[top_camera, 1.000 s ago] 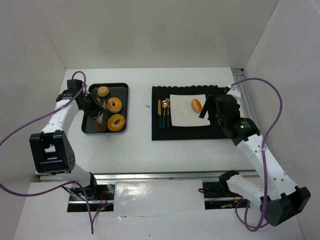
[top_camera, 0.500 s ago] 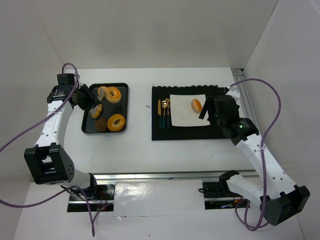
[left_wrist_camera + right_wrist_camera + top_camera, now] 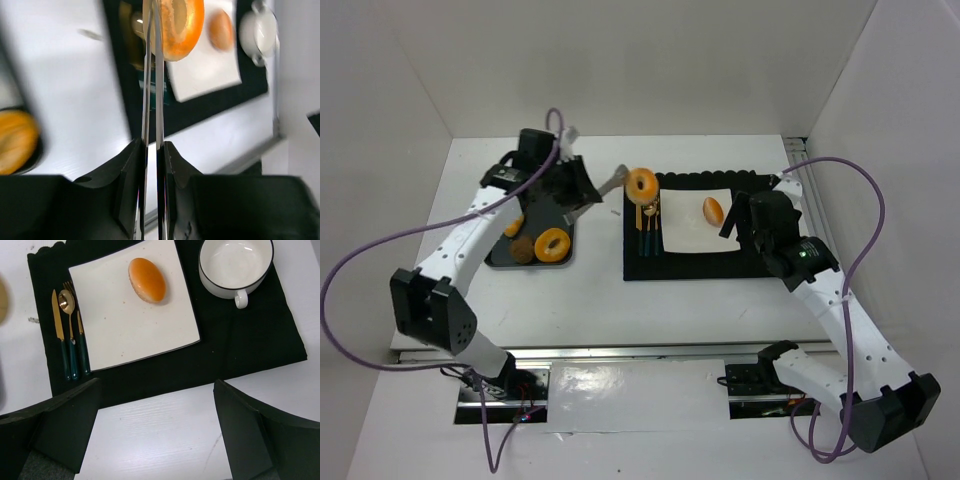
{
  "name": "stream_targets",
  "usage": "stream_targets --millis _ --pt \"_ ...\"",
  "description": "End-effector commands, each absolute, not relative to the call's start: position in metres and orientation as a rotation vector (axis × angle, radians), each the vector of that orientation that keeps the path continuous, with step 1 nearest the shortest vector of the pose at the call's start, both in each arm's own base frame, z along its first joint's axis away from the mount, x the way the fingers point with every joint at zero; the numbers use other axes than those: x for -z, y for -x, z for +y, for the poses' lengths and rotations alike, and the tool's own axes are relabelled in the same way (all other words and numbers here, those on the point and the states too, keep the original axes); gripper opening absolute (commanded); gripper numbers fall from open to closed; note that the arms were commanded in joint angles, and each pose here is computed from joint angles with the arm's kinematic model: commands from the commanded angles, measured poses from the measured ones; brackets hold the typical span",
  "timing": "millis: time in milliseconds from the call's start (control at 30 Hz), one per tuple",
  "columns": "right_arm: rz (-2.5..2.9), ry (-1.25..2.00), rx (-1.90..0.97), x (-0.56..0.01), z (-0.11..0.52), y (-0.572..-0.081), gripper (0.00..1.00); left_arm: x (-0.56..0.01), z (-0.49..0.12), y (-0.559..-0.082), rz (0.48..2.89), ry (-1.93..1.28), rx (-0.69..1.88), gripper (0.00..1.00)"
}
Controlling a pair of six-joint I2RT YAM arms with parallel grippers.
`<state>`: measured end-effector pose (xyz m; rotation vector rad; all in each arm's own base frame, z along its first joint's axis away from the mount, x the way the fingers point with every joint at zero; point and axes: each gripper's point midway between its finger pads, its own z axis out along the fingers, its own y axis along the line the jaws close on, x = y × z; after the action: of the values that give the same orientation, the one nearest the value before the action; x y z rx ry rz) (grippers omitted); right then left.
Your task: Place the bread
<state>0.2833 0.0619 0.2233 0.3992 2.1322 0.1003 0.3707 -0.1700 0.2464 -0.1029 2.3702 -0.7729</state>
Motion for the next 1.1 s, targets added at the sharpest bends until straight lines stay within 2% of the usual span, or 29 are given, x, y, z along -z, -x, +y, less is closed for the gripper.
stream_targets --millis 0,233,433,500,533,633,667,900,933,1067 --pt "2.044 -0.417 -0.115 -0.247 0.058 -0.285 0.99 -0.242 -0.226 -0.374 2.360 -0.029 0.923 0.00" --pt "2.065 -0.434 -0.111 -0.240 0.057 -0.279 0.99 -0.218 -0.302 -0.385 2.374 -0.107 1.071 0.00" --pt "2.075 -0.451 -0.073 -0.238 0.050 -0.278 0.99 -0.195 -0.326 -0.404 2.427 -0.109 1.004 0.00" --pt "2.083 -0.450 -0.067 -0.236 0.050 -0.279 0.99 -0.196 -0.326 -0.405 2.447 -0.094 0.954 0.11" --pt "2.083 -0.450 -0.067 -0.236 0.050 -0.279 0.99 -0.190 -0.328 -0.406 2.453 -0.088 0.921 0.22" --pt "2.083 -0.450 -0.067 -0.236 0.050 -0.279 0.99 -0.193 -0.323 -0.407 2.446 -0.086 0.890 0.38" --pt "2.083 -0.450 -0.067 -0.236 0.050 -0.279 0.99 -0.195 -0.325 -0.403 2.447 -0.092 0.883 0.48" --pt "2.083 -0.450 -0.067 -0.235 0.051 -0.282 0.99 -0.208 -0.315 -0.402 2.439 -0.091 0.823 0.50" --pt "2.083 -0.450 -0.067 -0.235 0.051 -0.282 0.99 -0.217 -0.313 -0.403 2.421 -0.085 0.814 0.55" --pt "2.090 -0.436 -0.073 -0.233 0.053 -0.282 0.99 -0.236 -0.291 -0.405 2.390 -0.038 0.709 0.55"
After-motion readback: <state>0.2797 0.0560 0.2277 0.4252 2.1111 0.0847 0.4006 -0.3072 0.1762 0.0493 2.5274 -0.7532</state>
